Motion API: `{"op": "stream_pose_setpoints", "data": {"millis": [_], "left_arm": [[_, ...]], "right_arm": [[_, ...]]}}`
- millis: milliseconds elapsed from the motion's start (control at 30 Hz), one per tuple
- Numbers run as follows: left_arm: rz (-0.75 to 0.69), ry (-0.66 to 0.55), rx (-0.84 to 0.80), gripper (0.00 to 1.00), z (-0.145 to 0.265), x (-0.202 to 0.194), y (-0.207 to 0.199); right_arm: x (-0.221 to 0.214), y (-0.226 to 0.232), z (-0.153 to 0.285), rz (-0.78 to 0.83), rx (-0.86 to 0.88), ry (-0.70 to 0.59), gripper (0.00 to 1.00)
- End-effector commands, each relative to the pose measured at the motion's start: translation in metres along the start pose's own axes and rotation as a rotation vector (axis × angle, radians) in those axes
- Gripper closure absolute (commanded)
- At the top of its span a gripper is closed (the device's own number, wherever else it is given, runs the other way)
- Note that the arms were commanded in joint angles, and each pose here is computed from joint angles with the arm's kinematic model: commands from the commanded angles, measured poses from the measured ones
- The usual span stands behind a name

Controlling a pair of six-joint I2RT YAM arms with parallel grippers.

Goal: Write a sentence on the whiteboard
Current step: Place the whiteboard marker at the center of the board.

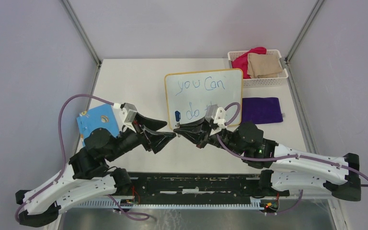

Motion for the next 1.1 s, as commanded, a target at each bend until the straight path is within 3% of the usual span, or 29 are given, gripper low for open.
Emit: {"op": "stream_pose_setpoints", "data": {"millis": [0, 200, 400, 667, 767, 833, 900, 933, 967, 1067], "left_arm": [[-0.005, -0.138, -0.061, 0.23, 0.008, 0.038, -0.022], [-0.101, -0.153, -0.129, 0.22, 0.009, 0.045, -0.033], [-0.14, -0.076, -0.142, 0.23, -0.002, 0.035, -0.034], [-0.14, -0.032, -0.143, 0.39, -0.009, 0.029, -0.034], [-0.141, -0.017, -0.155, 0.51, -0.01, 0.026, -0.035], [-0.141, -0.002, -0.163, 0.7, -0.011, 0.023, -0.036], [-0.135, 0.005, -0.143, 0.94, -0.012, 0.021, -0.033], [-0.13, 0.008, -0.123, 0.98, -0.013, 0.02, -0.029], [-0.129, 0.007, -0.1, 0.98, -0.013, 0.02, -0.025], [-0.122, -0.04, 0.054, 0.98, -0.011, 0.025, -0.001]], "right_arm": [[0.013, 0.004, -0.004, -0.004, 0.045, -0.033, 1.0], [0.005, 0.011, -0.006, -0.038, 0.074, -0.017, 1.0], [0.003, 0.016, -0.008, -0.052, 0.098, -0.017, 1.0], [-0.001, 0.018, -0.006, -0.061, 0.106, -0.01, 1.0], [-0.002, 0.019, -0.005, -0.063, 0.11, -0.008, 1.0], [-0.003, 0.019, -0.005, -0.065, 0.109, -0.006, 1.0], [-0.003, 0.019, -0.004, -0.066, 0.109, -0.004, 1.0], [-0.004, 0.019, -0.004, -0.063, 0.109, -0.003, 1.0], [-0.005, 0.018, -0.003, -0.063, 0.103, 0.004, 0.96], [-0.011, 0.013, 0.002, -0.042, 0.075, 0.044, 0.54]]}}
Point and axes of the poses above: each gripper's point midway between its finger pads, its own z axis back along the fingers, its own y axis along the line the jaws close on, x = y × z, the point moved 3 cm from there along z, back along the fingers, and after that the axes turned 13 degrees about z, right-handed, at the moved point
